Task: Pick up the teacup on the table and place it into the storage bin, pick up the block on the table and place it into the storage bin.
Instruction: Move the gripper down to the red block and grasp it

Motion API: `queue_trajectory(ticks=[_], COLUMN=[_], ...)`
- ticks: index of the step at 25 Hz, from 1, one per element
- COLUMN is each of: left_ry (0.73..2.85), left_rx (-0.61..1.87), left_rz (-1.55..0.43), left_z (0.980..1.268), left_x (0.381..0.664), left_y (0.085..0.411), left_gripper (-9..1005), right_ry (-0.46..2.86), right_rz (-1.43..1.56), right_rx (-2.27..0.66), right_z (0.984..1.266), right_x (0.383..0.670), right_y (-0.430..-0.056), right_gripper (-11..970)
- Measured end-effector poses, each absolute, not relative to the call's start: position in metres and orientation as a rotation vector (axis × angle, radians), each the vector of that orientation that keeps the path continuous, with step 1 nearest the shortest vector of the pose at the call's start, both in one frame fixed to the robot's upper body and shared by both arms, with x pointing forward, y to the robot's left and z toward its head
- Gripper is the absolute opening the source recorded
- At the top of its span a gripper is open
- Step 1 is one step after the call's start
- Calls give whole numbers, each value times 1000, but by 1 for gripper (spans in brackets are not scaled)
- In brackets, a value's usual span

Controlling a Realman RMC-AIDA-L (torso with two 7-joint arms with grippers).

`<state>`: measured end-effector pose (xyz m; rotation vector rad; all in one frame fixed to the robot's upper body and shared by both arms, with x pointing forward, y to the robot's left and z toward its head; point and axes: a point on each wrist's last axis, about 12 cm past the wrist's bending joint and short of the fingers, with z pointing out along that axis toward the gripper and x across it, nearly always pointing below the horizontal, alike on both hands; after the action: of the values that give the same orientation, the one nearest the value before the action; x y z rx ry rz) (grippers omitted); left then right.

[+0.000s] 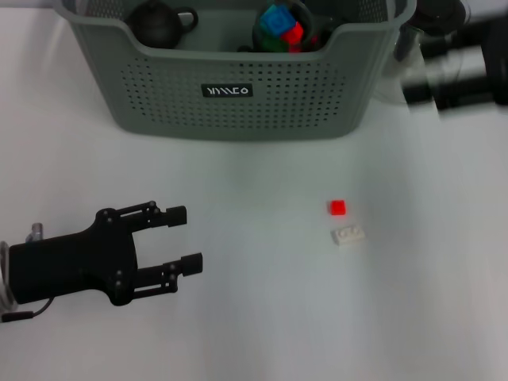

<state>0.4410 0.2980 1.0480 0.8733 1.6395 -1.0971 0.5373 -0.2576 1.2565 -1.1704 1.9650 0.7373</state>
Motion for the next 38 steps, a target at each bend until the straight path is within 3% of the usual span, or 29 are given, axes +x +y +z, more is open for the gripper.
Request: queue_trajectory(ticks=[4,9,15,21,38], left_ry=[1631,1620,1608,1607,1617], left_rx=[883,865,835,815,808], left_rz=[-1096,-1091,-1085,-1084,-1074], left_z=[1050,1051,1051,1050,1047], left_x=[444,447,446,445,447], left_y=[298,297,297,297,295], left_gripper=[720,721,721,720,720], right_ry=[2109,2265,2432,2396,2268], right_rz=[656,508,477,390,364], right_rx=[-1313,-1434,-1439,-1570,-1711], right_z=[1239,1223,1198,1167,1119], right_x=[532,546,573,581,586], right_y=[-253,-223,-179,-150,-148], right_gripper=[704,704,611,545,519])
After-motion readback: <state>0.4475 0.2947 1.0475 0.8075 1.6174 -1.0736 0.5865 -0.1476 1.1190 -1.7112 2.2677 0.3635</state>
